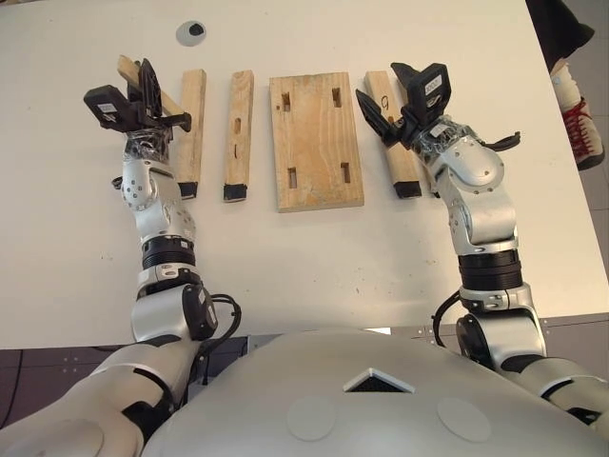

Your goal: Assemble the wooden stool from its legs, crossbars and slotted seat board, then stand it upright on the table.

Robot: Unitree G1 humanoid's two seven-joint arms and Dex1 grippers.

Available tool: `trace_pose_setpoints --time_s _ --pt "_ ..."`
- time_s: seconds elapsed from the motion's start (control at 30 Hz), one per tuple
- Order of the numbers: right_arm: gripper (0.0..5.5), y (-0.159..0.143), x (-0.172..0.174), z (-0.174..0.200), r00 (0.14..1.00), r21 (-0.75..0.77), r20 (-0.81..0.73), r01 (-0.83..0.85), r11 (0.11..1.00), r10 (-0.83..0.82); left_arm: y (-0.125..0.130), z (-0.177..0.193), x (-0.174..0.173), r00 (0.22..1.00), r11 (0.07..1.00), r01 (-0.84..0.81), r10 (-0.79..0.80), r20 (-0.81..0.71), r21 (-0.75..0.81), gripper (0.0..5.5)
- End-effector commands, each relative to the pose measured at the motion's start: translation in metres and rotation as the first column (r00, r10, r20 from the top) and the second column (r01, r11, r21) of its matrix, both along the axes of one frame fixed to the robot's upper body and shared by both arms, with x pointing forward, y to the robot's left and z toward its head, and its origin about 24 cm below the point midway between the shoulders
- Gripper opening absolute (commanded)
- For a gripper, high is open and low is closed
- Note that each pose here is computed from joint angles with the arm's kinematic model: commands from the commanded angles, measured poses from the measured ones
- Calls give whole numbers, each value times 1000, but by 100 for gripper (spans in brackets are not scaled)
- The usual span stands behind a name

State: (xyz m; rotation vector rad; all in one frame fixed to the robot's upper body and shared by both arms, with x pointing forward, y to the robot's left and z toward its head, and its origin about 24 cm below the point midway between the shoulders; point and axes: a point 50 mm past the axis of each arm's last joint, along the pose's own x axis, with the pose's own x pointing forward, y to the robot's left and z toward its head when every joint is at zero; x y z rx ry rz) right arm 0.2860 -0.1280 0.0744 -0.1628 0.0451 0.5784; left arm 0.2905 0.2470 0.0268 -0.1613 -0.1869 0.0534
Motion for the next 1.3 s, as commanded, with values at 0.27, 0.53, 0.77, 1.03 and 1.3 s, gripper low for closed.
trace_pose_setpoints --time_s 0.27,0.53,0.77,1.03,1.3 --pt "338 -8 7 6 1000 -45 22 13 999 -12 -2 -95 -70 920 997 33 -5 -391 67 38" --pt "338 -10 5 5 999 -43 23 32 999 -31 1 -91 -67 924 994 54 -12 -381 100 38" --pt "338 -44 -2 5 979 -61 43 201 978 -199 17 -28 -33 983 965 52 -4 -183 256 148" --pt "338 -73 -5 14 945 -82 81 324 943 -317 13 4 -45 883 951 146 -2 -469 272 265" --pt "338 -73 -12 9 943 -85 59 332 939 -328 11 2 -55 766 970 119 46 -641 213 286"
